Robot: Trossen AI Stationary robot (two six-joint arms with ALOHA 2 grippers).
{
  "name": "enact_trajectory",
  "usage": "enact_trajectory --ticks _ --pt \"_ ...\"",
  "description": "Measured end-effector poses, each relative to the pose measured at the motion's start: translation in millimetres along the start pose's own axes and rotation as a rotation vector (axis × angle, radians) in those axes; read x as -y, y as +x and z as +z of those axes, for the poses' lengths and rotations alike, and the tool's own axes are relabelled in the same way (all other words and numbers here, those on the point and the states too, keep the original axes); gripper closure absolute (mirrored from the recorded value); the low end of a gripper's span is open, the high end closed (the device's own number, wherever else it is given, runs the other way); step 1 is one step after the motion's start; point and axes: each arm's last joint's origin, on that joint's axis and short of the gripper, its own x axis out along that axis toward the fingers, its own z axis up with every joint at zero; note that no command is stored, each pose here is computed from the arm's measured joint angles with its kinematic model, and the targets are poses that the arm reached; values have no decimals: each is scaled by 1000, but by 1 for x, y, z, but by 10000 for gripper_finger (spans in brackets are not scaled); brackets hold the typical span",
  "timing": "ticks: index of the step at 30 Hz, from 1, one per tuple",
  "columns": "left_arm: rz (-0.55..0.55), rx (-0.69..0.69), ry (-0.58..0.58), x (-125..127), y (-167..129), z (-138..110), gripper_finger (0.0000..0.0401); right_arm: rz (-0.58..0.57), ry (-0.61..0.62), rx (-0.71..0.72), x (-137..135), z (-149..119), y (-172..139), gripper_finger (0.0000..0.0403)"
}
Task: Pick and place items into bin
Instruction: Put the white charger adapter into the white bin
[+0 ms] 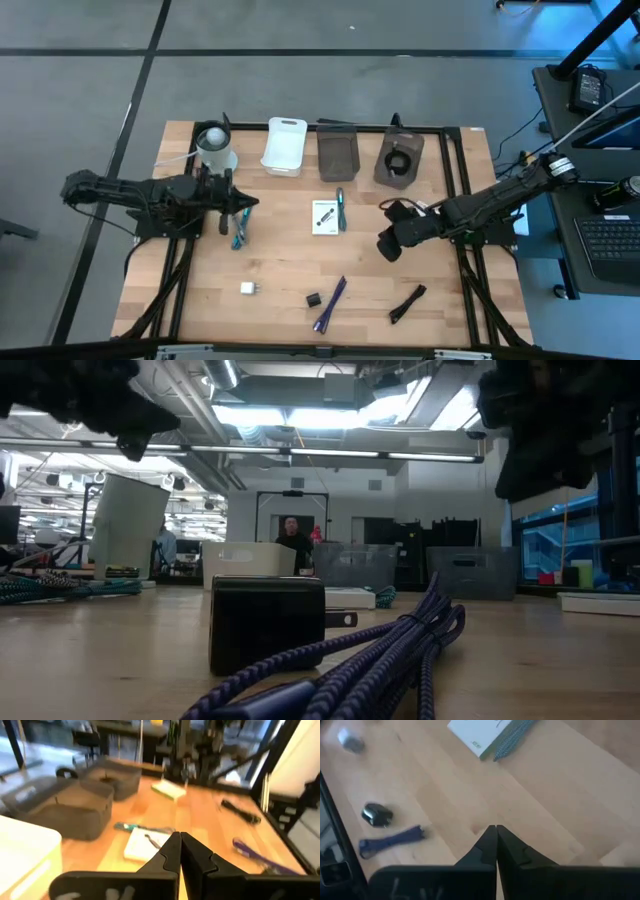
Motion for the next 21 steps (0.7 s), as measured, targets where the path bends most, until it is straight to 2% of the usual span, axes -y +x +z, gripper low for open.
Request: enact_trajectory --ticks 6,11,16,21 --pt "43 -173 39 24 26 21 399 17 -153 -27 -6 -13 -4 401" --pt "53 -295 60 47 44 34 399 23 -263 16 -5 -37 -10 401" --pt "69 -418 19 66 54 42 399 150 -260 24 14 -60 -15 402" --pt "106 -559 -5 83 60 47 399 282 -200 65 39 -71 -14 402"
